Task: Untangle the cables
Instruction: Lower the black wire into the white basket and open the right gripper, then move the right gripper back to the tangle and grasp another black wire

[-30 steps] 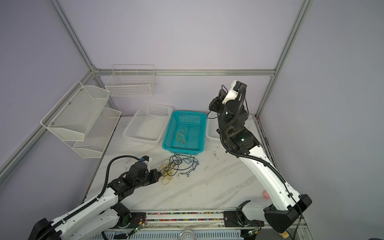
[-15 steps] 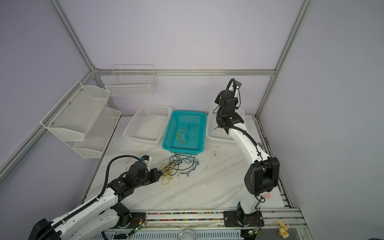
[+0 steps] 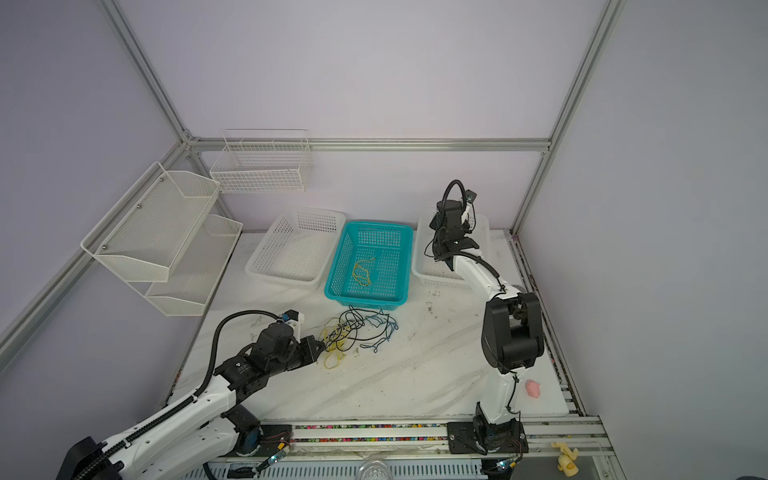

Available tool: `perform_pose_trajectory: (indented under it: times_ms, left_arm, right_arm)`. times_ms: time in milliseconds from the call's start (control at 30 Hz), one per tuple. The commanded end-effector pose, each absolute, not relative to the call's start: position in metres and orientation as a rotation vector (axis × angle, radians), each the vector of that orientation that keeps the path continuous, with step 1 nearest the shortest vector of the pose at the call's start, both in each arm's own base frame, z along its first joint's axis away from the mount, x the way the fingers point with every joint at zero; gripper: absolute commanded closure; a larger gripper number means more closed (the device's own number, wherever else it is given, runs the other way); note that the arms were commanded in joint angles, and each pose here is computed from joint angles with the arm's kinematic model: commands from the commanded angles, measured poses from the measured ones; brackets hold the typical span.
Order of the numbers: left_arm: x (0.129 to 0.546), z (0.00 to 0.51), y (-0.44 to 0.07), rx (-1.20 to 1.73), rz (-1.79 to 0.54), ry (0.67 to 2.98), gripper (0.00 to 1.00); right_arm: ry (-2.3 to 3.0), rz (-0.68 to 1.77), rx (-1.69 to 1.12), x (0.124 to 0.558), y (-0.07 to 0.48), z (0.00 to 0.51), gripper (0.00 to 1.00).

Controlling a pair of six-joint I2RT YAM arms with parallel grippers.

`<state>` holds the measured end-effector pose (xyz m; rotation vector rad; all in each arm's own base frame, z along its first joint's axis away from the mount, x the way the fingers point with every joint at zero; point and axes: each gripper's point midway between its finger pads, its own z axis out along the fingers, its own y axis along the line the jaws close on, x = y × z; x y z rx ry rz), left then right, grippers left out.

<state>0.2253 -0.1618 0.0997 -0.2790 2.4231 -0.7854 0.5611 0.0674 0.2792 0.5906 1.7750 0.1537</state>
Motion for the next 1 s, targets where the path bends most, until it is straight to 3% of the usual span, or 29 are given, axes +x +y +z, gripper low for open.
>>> perform_pose_trajectory:
  times_ms: [0, 167, 467, 767, 967]
  left_arm:
    - [0.238, 0.122, -0.17, -0.265, -0.843, 2.347, 1.0]
    - [0.24, 0.123, -0.173, -0.255, -0.84, 2.356, 1.0]
    - [0.244, 0.125, -0.176, -0.247, -0.836, 2.359, 1.0]
    - [0.246, 0.13, -0.177, -0.246, -0.852, 2.338, 1.0]
    - [0.244, 0.133, -0.177, -0.244, -0.876, 2.314, 1.0]
  right_arm:
    - [1.801, 0.201, 0.624, 0.548, 0.07, 0.275, 0.74]
    - [1.799, 0.271, 0.635, 0.529, 0.072, 0.283, 0.58]
    - [1.813, 0.41, 0.564, 0.492, 0.089, 0.304, 0.54]
    - [1.917, 0.765, 0.023, 0.394, 0.215, 0.304, 0.5]
    - [2.044, 0.932, -0.284, 0.305, 0.292, 0.251, 0.49]
